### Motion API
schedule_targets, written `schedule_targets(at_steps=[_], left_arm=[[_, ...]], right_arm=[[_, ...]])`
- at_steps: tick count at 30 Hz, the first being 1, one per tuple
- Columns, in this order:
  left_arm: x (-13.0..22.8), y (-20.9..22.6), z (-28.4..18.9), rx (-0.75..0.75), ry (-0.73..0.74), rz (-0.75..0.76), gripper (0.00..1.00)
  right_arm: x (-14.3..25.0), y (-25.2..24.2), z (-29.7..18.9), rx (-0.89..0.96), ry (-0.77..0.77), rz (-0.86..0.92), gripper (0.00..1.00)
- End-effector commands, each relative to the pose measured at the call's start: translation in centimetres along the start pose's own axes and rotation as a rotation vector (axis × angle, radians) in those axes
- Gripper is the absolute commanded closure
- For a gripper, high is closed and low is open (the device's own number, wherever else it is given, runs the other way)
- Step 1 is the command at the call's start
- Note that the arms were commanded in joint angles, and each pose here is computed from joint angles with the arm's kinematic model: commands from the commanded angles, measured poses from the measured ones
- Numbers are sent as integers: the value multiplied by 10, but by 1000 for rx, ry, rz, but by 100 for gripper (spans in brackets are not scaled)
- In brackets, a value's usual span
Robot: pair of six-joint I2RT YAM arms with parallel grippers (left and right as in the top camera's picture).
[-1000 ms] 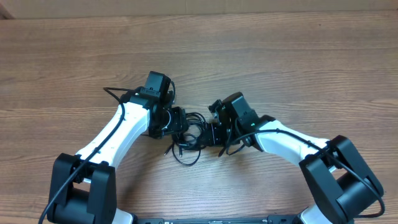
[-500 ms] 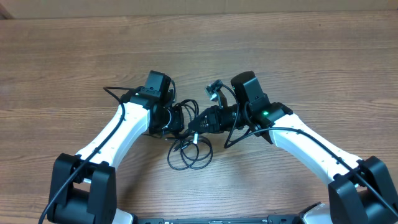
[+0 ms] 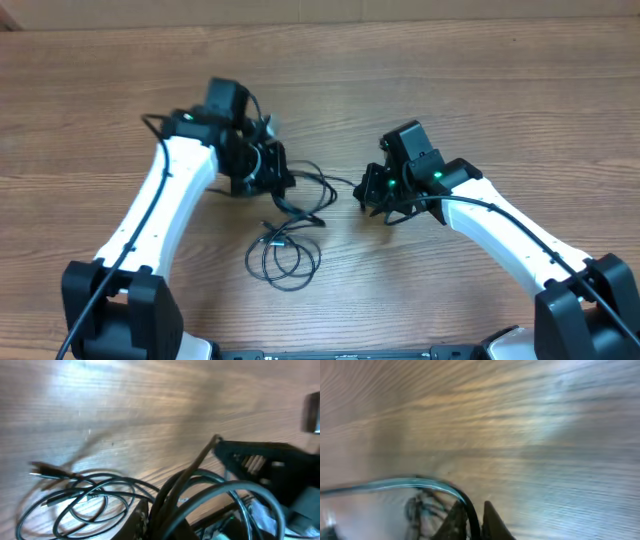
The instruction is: Untangle cables
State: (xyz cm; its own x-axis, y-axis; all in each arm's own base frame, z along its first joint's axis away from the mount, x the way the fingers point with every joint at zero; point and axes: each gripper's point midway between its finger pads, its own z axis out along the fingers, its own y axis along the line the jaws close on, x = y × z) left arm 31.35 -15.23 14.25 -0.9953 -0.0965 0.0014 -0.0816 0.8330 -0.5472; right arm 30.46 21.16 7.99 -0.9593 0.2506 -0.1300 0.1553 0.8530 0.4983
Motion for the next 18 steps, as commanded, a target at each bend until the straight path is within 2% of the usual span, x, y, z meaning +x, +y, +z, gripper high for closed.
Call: schedule_targets(at_steps=[1, 3, 4, 5, 7, 8, 10, 12, 15, 18], left_arm=[[-8, 0, -15, -20, -46, 33, 61], [-11, 15, -15, -118, -67, 33, 60], [-13, 25, -16, -182, -83, 31, 53], [-16, 42, -20, -278, -105, 8, 37], [-16, 60, -27, -377, -127, -42, 30], [-14, 60, -27, -372, -118, -53, 31], [-10, 48, -22, -298, -91, -52, 42], [-7, 30, -17, -201, -62, -17, 47], [-4, 20, -12, -165, -47, 7, 46], [-3, 32, -7, -257, -61, 9, 38]], right_arm=[[-22, -26, -7, 120, -114, 44, 74], [-20, -28, -6, 124, -109, 45, 61], [-18, -29, -5, 128, -106, 46, 58], [-17, -31, -5, 131, -103, 47, 58], [-14, -35, -2, 137, -95, 49, 49], [-12, -37, -1, 141, -91, 50, 44], [-9, -35, 0, 126, -74, 42, 40], [-3, -19, 1, 45, -25, -19, 38], [20, 29, -4, -231, 108, -211, 32], [31, 43, -10, -324, 167, -227, 31]])
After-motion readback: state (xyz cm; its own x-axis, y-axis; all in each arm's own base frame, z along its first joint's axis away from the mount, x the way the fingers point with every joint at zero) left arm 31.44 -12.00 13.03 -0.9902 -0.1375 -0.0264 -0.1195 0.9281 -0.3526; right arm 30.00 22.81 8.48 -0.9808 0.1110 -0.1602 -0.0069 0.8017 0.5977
